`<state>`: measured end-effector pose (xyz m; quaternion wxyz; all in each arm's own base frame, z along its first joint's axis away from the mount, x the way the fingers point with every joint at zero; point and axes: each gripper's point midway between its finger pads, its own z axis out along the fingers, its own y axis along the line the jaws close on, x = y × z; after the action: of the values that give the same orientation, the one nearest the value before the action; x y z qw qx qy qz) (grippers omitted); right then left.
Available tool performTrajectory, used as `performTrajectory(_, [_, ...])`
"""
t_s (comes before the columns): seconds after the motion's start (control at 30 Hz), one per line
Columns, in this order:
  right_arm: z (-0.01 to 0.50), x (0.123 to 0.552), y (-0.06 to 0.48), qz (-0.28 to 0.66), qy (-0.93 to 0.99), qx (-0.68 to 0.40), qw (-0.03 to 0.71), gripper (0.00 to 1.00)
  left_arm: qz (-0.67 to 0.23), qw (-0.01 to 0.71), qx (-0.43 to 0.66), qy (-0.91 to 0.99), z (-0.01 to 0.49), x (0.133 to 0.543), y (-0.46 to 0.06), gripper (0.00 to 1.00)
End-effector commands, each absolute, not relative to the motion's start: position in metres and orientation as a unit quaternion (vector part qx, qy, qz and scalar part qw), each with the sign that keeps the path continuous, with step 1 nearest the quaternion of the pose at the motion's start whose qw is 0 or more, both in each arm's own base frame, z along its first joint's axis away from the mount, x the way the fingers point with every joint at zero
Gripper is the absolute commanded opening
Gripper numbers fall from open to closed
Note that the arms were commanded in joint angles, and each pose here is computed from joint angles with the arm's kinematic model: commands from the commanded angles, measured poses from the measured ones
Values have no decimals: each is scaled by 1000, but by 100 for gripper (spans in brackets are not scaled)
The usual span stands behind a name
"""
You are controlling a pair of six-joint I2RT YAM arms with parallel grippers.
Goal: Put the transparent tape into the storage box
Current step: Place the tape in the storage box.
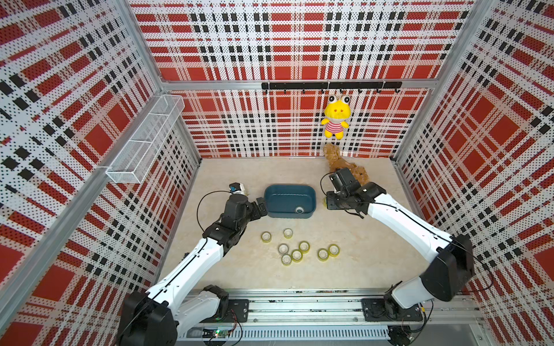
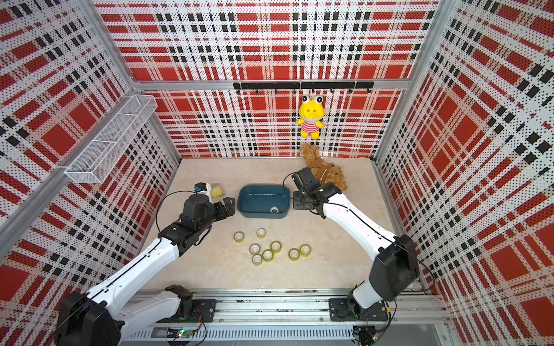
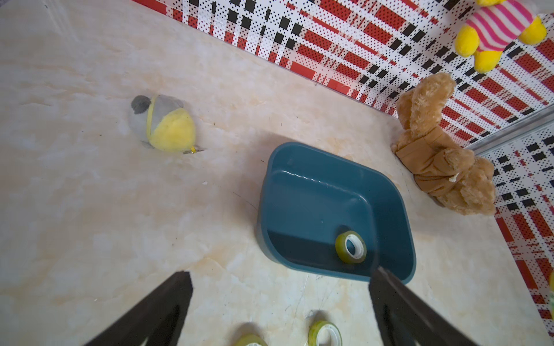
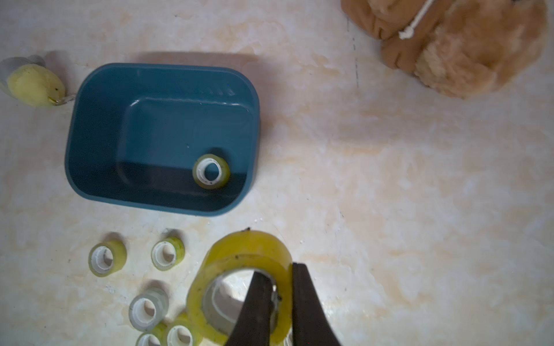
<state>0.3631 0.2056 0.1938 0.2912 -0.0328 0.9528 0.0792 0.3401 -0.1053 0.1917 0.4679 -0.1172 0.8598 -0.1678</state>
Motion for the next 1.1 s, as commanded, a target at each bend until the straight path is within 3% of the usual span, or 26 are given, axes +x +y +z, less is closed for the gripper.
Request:
performTrajectory(0.0, [177,387,235,102,953,-63,277,0,-192,482,-115,847,205,347,-109,99])
performTrajectory(0.37, [127,432,294,144,957,-81,239,0,-199,472,-116,851,193,342,-109,99])
performTrajectory(0.4, [125,433,295,141,958,-82,236,5,-199,471,-116,851,192,342,-110,99])
performTrajectory(0.47, [121,433,295,135,960,-84,231,42,-199,470,-115,852,191,342,-110,99])
performTrajectory(0.53, [123,432,293,132,959,-87,234,53,-200,467,-115,854,189,343,-111,99])
performTrajectory(0.7, [146,429,286,126,955,-88,255,61,-203,462,-116,855,185,343,-113,99])
performTrajectory(1.07, [181,389,262,138,948,-104,267,64,-214,455,-96,859,184,336,-137,99])
